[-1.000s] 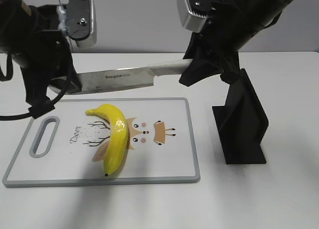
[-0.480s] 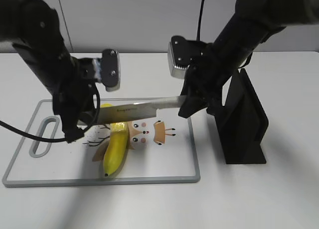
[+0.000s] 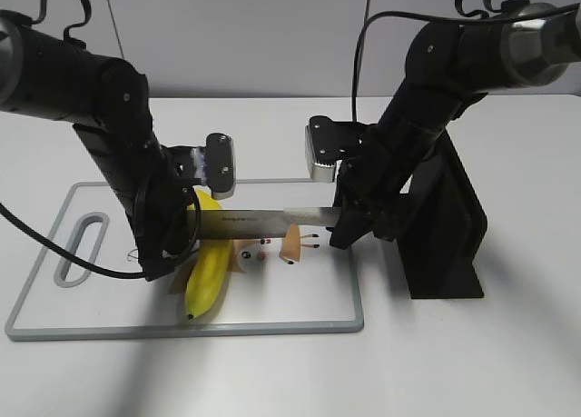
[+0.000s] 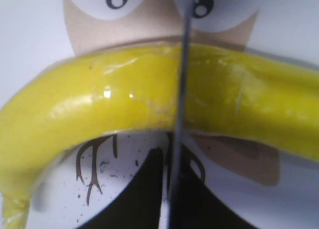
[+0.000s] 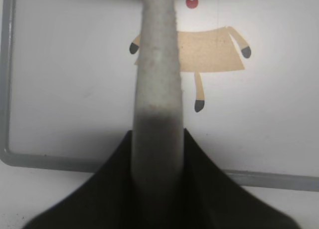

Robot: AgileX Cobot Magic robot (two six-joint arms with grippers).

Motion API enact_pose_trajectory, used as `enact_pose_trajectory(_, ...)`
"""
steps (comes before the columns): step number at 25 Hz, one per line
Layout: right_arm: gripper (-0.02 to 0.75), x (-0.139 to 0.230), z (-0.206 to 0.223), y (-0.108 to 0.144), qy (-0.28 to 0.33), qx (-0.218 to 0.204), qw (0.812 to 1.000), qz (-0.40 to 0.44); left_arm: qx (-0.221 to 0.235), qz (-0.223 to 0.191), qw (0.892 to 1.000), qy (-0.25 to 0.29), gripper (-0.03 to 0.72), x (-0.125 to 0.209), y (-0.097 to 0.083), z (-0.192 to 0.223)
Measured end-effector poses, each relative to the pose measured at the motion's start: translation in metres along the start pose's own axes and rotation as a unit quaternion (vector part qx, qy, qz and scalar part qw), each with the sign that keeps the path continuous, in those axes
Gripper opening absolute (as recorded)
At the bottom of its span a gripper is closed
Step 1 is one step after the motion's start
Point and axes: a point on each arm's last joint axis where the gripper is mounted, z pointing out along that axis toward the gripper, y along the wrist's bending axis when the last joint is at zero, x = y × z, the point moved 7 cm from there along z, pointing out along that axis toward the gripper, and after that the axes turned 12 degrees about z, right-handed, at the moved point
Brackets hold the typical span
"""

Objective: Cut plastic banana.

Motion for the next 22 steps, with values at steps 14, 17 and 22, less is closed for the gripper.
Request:
enact_pose_trajectory(14, 0.163, -0.001, -0.004, 0.000, 0.000, 0.004, 1.000, 0.001, -0.002, -0.001, 1.000, -0.002, -0.014, -0.001, 0.001, -0.004)
enact_pose_trajectory(17, 0.163, -0.004, -0.012, 0.001, -0.001, 0.014, 1.000, 0.002, -0.011, -0.001, 1.000, -0.005, -0.014, -0.002, 0.002, -0.008)
enact_pose_trajectory(22, 0.163, -0.012, -0.035, 0.006, -0.009, 0.033, 0.999, -0.006, -0.015, 0.001, 1.000, -0.009, -0.016, -0.003, -0.001, -0.024)
